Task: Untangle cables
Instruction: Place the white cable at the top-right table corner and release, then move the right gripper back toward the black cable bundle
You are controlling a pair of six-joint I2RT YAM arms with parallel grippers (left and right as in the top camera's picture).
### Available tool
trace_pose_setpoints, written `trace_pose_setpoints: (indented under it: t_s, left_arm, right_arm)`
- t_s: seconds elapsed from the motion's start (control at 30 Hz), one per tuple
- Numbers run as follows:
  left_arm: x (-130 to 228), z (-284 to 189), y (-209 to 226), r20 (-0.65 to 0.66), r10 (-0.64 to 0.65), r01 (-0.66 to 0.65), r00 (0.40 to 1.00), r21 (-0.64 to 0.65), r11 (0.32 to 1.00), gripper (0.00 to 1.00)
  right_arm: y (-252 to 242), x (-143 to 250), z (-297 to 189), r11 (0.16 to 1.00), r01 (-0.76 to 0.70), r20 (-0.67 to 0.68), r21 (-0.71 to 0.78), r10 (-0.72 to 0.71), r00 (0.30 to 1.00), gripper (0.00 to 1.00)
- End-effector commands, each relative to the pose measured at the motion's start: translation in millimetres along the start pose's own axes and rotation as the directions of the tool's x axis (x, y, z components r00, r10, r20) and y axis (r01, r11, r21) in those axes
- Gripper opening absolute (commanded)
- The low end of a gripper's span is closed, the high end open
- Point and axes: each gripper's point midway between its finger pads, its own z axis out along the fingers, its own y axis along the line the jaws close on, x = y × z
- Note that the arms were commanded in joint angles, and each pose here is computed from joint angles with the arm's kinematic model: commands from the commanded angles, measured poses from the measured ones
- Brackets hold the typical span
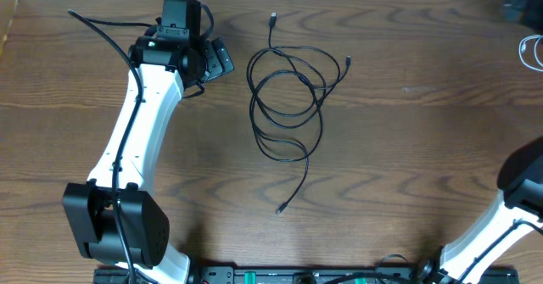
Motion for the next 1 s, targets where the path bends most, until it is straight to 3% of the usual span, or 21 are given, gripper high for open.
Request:
trace_pose_setpoints:
  t_s: [0.0, 0.13, 0.4, 0.63, 0.73, 0.97]
  left_arm:
    - [1.5, -3.0, 1.1, 0.001, -0.001, 0.001, 1.000, -0.001, 1.000, 0.98]
    - [1.5, -3.0, 1.1, 0.001, -0.001, 0.001, 1.000, -0.001, 1.000, 0.98]
    - [1.5, -3.0, 1.1, 0.001, -0.001, 0.001, 1.000, -0.001, 1.000, 0.98]
    - [3.2, -3.1, -2.4, -0.009, -0.002, 0.002, 1.000, 0.019, 1.000, 0.98]
    - [4.4, -3.1, -4.1, -0.016, -0.001, 0.001, 1.000, 0.030, 1.000, 0.98]
    - [9.8, -2.6, -1.8, -0.038, -0.001, 0.002, 0.999, 0.021, 1.000, 0.98]
  right_arm:
    - [94.1, 36.2, 11.4, 0.969, 0.045, -0.126, -0.242, -0.077, 0.989, 0.99]
    - [160.2, 91.9, 30.5, 0.956, 0.150, -0.262, -0.252, -0.217, 0.940, 0.99]
    - [228.2, 191.9, 63.6, 0.922, 0.315, -0.429, -0.224, -0.383, 0.818, 0.99]
    - [229.6, 283.2, 59.6, 0.950, 0.255, -0.650, -0.180, -0.310, 0.694, 0.86]
    - [223.9, 303.3, 55.4, 0.951, 0.258, -0.698, -0.170, -0.301, 0.649, 0.84]
    - [234.9, 349.4, 68.9, 0.958, 0.239, -0.724, -0.157, -0.277, 0.632, 0.78]
